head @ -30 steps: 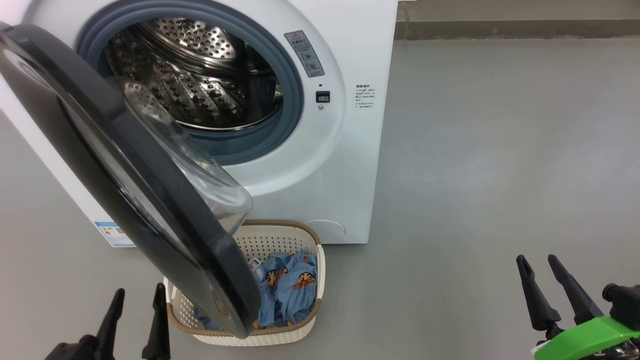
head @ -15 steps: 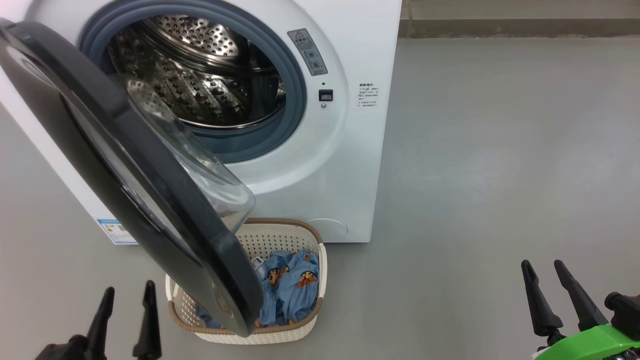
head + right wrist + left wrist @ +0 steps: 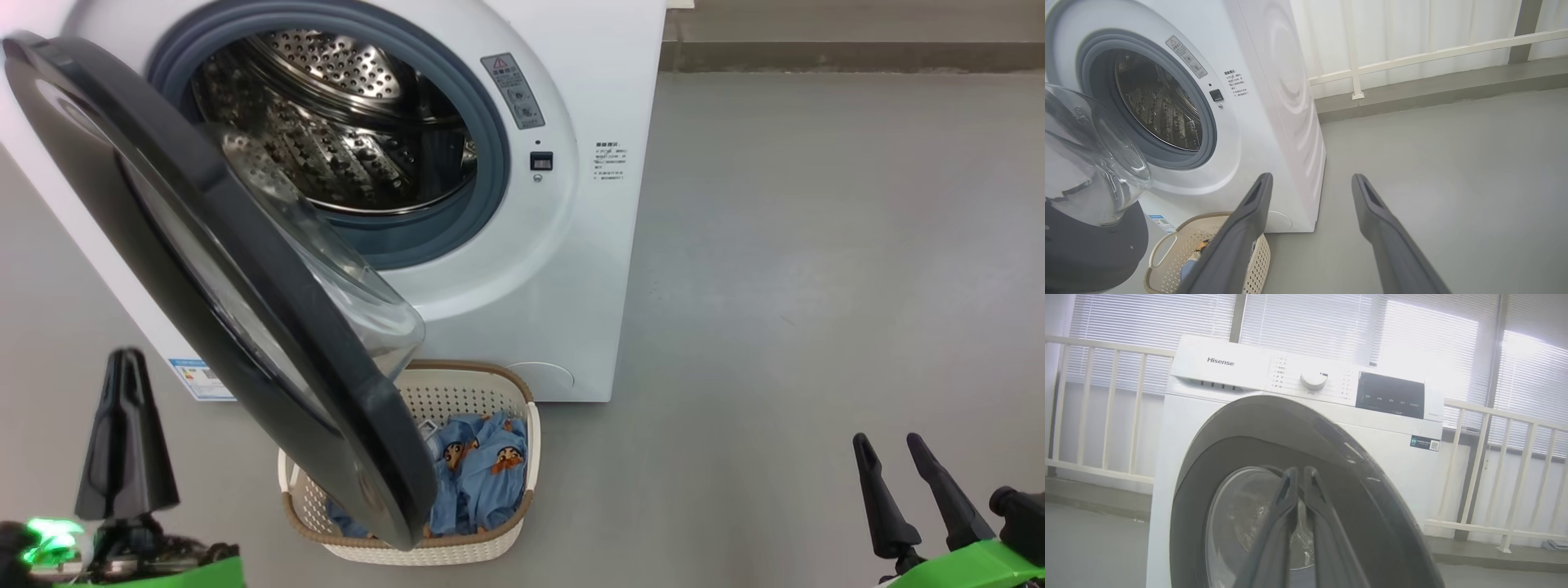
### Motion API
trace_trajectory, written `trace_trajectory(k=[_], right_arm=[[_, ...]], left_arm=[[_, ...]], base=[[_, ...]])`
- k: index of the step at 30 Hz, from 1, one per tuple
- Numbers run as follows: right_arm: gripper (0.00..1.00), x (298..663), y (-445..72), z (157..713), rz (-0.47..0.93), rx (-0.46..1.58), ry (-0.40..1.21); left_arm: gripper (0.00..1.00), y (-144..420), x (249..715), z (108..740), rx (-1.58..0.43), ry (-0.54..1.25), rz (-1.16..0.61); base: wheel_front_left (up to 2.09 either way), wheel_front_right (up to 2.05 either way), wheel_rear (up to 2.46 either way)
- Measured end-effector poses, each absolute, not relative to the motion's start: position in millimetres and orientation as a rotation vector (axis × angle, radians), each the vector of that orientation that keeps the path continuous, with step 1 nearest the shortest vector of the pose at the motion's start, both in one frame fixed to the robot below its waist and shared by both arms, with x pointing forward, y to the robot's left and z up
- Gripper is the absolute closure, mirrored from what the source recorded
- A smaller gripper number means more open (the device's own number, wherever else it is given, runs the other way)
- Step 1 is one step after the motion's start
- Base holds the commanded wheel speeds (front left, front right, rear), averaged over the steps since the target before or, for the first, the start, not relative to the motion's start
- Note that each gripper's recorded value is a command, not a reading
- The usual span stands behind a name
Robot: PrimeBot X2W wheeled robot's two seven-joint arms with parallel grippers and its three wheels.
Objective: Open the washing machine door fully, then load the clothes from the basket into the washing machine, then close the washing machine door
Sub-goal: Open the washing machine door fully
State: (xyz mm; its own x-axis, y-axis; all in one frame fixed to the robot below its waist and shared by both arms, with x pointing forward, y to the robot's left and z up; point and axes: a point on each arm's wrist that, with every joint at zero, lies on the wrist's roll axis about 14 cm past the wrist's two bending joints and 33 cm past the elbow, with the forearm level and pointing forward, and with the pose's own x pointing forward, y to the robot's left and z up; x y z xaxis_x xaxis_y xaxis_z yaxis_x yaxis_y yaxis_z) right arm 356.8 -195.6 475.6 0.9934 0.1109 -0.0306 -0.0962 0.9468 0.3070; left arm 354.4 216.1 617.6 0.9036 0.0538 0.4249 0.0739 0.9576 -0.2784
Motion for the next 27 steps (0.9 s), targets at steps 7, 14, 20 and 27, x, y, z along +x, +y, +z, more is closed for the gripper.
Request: trace_trajectory(k=[7, 14, 20, 27], right_arm=[[0.0, 356, -192, 476, 0.116, 0.309, 0.049], [0.0, 354, -190, 473, 0.118, 0.314, 0.057], [0.0, 354, -188, 473, 0.12, 0.32, 0.056], [0.0, 355, -187, 471, 0.121, 0.325, 0.062]], left_arm=[[1.0, 155, 328, 691, -0.282, -0.613, -0.224], [1.0, 74, 309, 696, -0.319, -0.536, -0.487], [1.0, 33, 312, 643, -0.399, -0.322, -0.585], [1.0, 31, 330, 585, -0.462, -0.144, -0.533]], base=[[0.0, 0.0, 0.0], [0.0, 0.0, 0.0], [0.0, 0.0, 0.0], [0.0, 0.0, 0.0]])
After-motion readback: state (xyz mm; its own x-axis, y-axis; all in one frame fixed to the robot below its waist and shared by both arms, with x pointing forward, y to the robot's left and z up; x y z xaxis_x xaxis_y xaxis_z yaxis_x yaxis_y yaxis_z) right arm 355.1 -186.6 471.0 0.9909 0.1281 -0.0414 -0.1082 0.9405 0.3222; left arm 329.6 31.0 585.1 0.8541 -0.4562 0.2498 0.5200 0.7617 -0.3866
